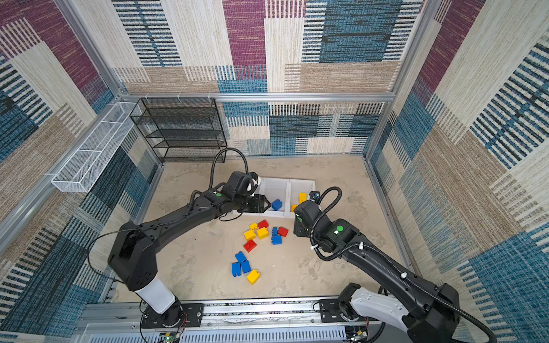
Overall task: Sort the legos into containers by color
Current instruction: 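Withdraw the left arm while the right gripper reaches toward a blue brick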
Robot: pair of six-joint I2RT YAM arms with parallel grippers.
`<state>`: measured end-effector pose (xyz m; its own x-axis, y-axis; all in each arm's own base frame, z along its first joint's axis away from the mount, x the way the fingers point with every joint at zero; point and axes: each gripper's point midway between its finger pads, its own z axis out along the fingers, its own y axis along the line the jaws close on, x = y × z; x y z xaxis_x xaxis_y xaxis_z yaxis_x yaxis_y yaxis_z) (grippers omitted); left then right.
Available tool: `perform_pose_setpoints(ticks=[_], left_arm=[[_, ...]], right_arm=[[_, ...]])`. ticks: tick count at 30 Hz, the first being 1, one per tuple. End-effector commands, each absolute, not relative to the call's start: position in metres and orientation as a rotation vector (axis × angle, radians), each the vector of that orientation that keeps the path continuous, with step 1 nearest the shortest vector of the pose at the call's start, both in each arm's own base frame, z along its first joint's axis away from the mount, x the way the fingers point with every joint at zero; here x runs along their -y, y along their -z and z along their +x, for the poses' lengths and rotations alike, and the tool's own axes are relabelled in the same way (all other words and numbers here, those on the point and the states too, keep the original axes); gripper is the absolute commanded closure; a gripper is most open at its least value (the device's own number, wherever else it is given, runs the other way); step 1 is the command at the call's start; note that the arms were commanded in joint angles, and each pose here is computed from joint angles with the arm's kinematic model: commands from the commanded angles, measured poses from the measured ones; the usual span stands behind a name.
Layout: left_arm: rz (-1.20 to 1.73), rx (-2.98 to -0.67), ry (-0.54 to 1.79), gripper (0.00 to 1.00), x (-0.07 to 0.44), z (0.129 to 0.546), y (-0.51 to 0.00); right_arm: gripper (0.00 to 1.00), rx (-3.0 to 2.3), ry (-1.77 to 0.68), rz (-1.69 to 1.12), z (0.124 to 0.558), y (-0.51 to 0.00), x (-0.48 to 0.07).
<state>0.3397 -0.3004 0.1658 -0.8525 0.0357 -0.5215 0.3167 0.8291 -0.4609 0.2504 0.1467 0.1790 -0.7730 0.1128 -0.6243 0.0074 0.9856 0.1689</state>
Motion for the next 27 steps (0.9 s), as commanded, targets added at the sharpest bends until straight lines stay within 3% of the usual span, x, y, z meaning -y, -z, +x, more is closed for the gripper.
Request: perform_pose_setpoints(ticks=[1, 14, 27], left_arm=[[0.162, -2.471, 0.704, 0.40, 0.268, 0.333, -0.169], [0.016, -2.518, 0.534, 0.38, 0.189, 0.270, -0.140], [-0.049, -2.555, 0.659, 0.38, 0.190, 0.246, -0.124]], right_arm=[[0.33, -2.446, -0.328, 0.025, 0.260, -0.173, -0.175], [0.37, -2.590, -0.321, -0.128, 0.275, -0.104, -0.231], [0.48, -2.627, -0.269, -0.212, 0.300, -0.067, -0.258]])
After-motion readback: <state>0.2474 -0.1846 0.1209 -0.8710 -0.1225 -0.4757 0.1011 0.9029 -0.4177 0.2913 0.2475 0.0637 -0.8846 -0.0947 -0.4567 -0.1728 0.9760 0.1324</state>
